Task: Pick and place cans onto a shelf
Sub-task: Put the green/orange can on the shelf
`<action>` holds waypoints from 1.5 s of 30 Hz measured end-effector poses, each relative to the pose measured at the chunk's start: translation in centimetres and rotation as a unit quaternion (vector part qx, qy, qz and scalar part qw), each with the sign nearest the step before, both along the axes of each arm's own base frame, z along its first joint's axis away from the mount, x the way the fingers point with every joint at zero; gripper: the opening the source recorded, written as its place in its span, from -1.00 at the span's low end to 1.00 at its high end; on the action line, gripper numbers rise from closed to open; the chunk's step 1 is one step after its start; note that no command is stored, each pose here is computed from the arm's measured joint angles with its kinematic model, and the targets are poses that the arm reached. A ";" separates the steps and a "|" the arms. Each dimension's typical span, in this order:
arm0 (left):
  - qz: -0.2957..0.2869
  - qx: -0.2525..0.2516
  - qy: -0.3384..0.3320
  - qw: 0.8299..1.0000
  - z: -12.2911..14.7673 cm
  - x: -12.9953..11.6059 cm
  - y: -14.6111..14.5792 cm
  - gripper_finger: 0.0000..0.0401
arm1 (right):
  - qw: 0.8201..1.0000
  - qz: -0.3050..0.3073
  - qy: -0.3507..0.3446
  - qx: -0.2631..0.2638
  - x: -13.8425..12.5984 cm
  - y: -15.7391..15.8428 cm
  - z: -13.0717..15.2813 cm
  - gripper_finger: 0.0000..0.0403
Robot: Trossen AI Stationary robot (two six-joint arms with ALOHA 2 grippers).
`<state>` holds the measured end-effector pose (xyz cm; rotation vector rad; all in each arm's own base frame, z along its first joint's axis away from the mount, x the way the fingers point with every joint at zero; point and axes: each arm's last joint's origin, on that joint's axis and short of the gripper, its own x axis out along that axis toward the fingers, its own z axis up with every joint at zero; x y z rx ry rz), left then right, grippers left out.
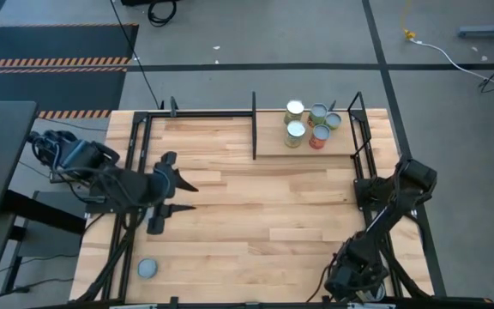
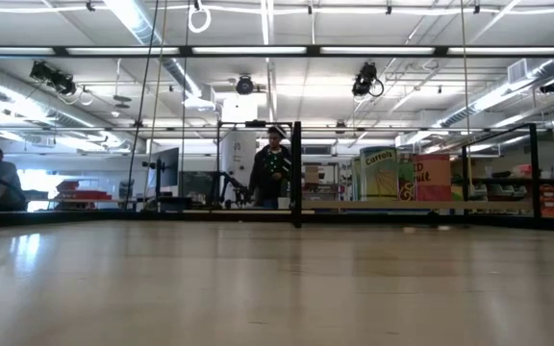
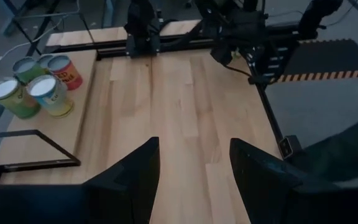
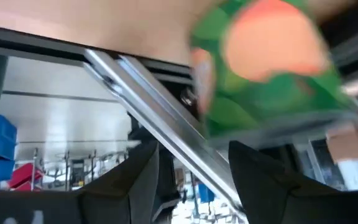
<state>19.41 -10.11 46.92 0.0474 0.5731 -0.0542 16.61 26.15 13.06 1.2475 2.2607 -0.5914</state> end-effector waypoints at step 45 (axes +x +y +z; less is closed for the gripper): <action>0.014 0.097 -0.030 0.995 0.1 0.7 -0.3 -0.01 | 0.979 0.003 -0.123 -0.165 1.4 -0.9 1.3 -0.78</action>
